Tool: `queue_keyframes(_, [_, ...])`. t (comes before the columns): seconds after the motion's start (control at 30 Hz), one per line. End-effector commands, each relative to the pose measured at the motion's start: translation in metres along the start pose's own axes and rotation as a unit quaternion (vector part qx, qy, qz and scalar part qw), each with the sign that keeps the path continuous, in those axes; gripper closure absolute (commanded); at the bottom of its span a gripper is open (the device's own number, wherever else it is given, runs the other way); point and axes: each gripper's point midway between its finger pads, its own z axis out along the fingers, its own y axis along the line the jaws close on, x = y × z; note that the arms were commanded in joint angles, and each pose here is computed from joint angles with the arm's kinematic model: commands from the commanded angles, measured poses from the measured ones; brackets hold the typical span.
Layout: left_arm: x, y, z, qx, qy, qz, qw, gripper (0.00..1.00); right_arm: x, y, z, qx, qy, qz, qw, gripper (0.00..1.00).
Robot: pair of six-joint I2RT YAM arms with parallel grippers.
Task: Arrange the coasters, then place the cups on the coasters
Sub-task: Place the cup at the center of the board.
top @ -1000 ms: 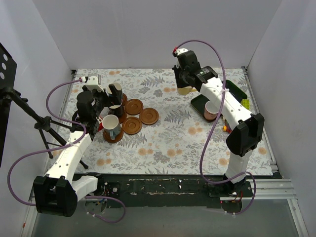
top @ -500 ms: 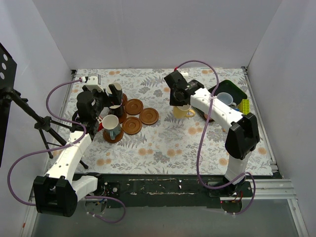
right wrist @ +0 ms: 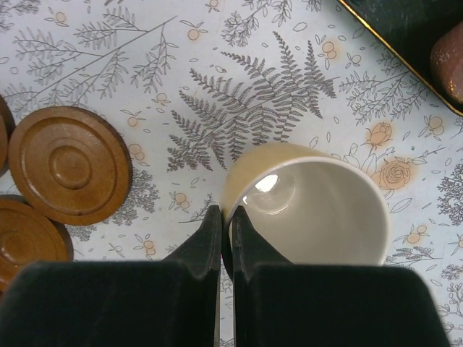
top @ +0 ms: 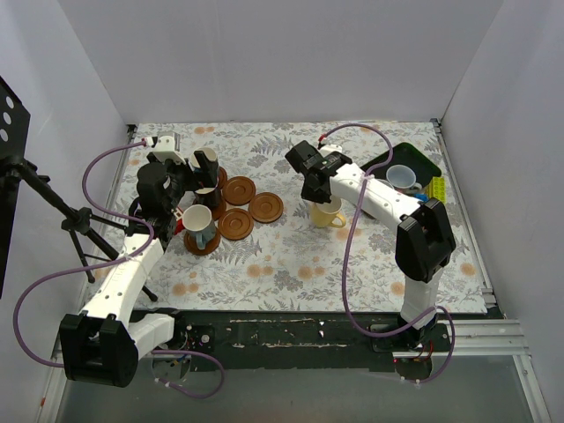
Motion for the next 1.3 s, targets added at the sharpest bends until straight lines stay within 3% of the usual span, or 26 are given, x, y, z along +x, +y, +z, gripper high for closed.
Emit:
queue_keyframes(0.0, [-0.015, -0.003, -0.002, 0.006, -0.017, 0.003, 1.000, 0.02, -0.011, 0.002, 0.006, -0.001, -0.039, 0.025, 0.999, 0.99])
queue_keyframes(0.3, [-0.014, -0.004, -0.001, 0.008, -0.015, 0.003, 1.000, 0.02, 0.003, 0.000, 0.017, -0.004, -0.032, 0.030, 0.999, 0.97])
queue_keyframes(0.47, [-0.015, -0.004, -0.001, 0.006, -0.017, 0.003, 1.000, 0.02, 0.005, 0.002, 0.015, -0.009, -0.023, 0.026, 0.999, 0.64])
queue_keyframes(0.53, [-0.015, -0.004, -0.001, 0.007, -0.016, 0.003, 1.000, 0.02, 0.004, 0.002, 0.013, -0.011, -0.021, 0.025, 0.999, 0.56])
queue_keyframes(0.63, [-0.015, -0.004, -0.001, 0.007, -0.016, 0.003, 1.000, 0.02, 0.004, 0.005, 0.007, -0.022, -0.017, 0.017, 0.999, 0.54])
queue_keyframes(0.67, [-0.015, -0.004, -0.001, 0.007, -0.016, 0.003, 1.000, 0.02, 0.003, 0.007, 0.004, -0.028, -0.017, 0.013, 0.999, 0.47])
queue_keyframes(1.03, [-0.013, -0.005, -0.001, 0.011, -0.015, 0.003, 1.000, 0.02, -0.016, 0.021, -0.054, -0.123, -0.051, -0.053, 0.990, 0.45])
queue_keyframes(1.2, [-0.013, -0.006, -0.002, 0.013, -0.015, 0.005, 1.000, 0.02, -0.019, 0.021, -0.080, -0.195, -0.084, -0.116, 0.970, 0.46])
queue_keyframes(1.27, [-0.013, -0.006, -0.002, 0.014, -0.015, 0.006, 1.000, 0.02, -0.031, 0.018, -0.091, -0.221, -0.126, -0.143, 0.957, 0.45])
